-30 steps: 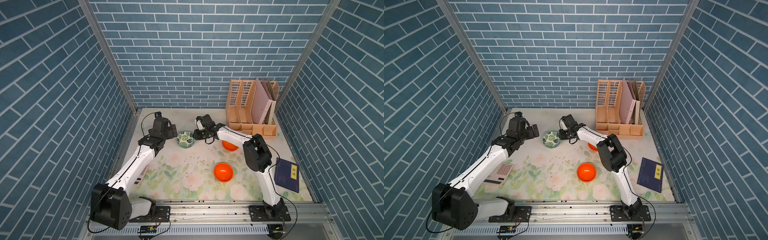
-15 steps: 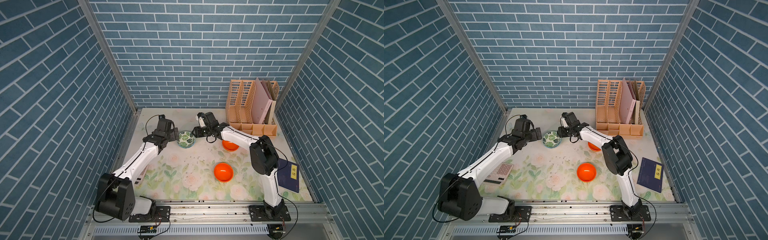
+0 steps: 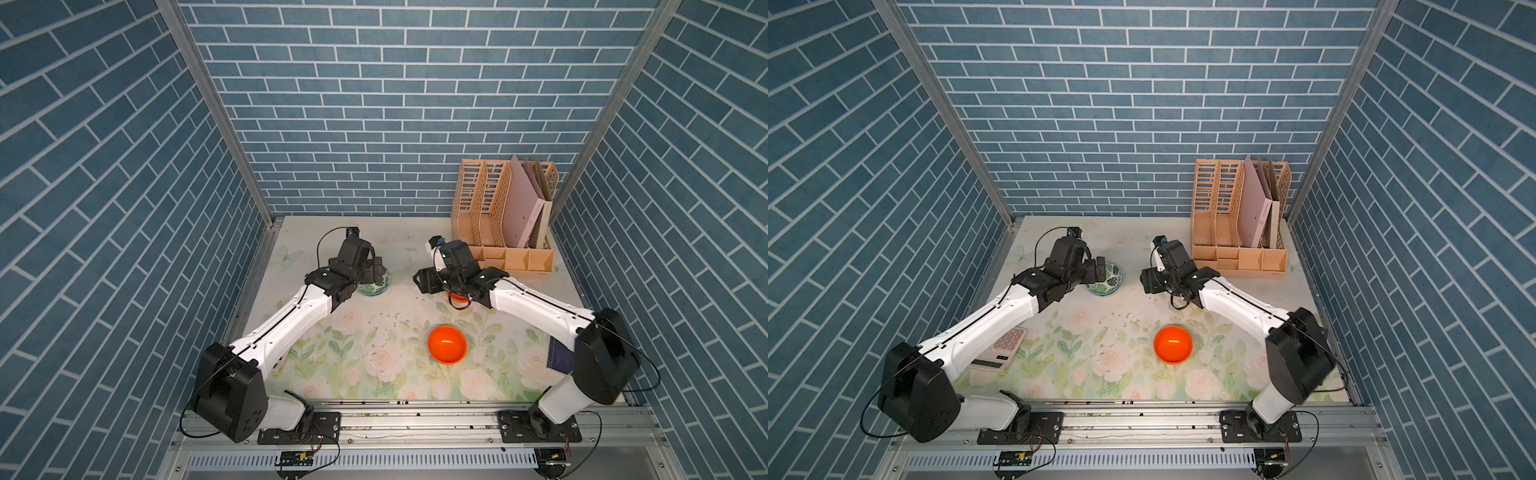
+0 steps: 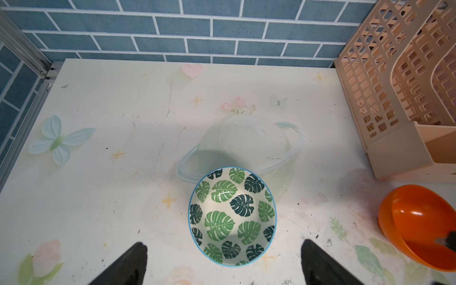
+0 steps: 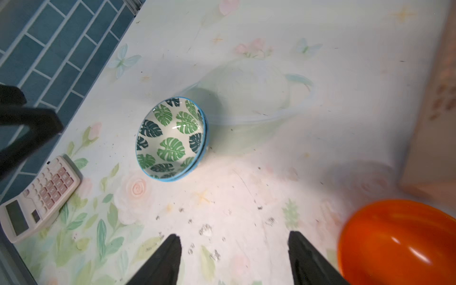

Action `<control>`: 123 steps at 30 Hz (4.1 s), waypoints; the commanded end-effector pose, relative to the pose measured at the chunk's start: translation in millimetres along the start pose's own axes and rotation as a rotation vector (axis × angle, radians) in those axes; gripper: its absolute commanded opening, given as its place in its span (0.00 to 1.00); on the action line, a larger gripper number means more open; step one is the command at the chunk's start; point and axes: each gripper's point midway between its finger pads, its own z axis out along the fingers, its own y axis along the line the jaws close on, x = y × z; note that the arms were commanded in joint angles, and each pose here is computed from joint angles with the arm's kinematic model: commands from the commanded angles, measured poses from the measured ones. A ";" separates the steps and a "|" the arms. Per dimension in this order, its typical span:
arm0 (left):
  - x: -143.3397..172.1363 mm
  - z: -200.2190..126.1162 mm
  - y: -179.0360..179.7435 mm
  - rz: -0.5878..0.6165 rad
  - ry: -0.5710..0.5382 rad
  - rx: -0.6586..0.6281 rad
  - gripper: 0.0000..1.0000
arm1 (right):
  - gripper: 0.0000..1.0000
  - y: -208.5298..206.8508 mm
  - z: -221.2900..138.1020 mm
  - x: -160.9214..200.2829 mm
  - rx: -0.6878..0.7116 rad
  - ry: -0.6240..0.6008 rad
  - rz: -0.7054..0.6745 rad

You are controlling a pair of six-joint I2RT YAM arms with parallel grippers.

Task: Stack the bowls
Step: Place the bowl on the bowl, then pick up the bowl from the center of the board, then place the bowl on the bowl.

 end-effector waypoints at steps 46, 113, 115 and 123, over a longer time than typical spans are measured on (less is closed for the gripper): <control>144.2 -35.3 -154.1 0.374 0.288 0.515 0.96 | 0.33 -49.4 -43.2 179.7 0.112 0.376 0.172; 71.1 16.7 -164.1 0.230 0.188 0.425 0.97 | 0.00 -158.8 -33.7 9.6 0.253 0.043 0.235; 70.9 16.2 -163.3 0.230 0.187 0.424 0.97 | 0.00 -160.6 -30.2 10.9 0.256 0.053 0.233; 70.9 17.3 -161.3 0.227 0.187 0.421 0.97 | 0.00 -169.6 -22.8 13.2 0.274 0.070 0.230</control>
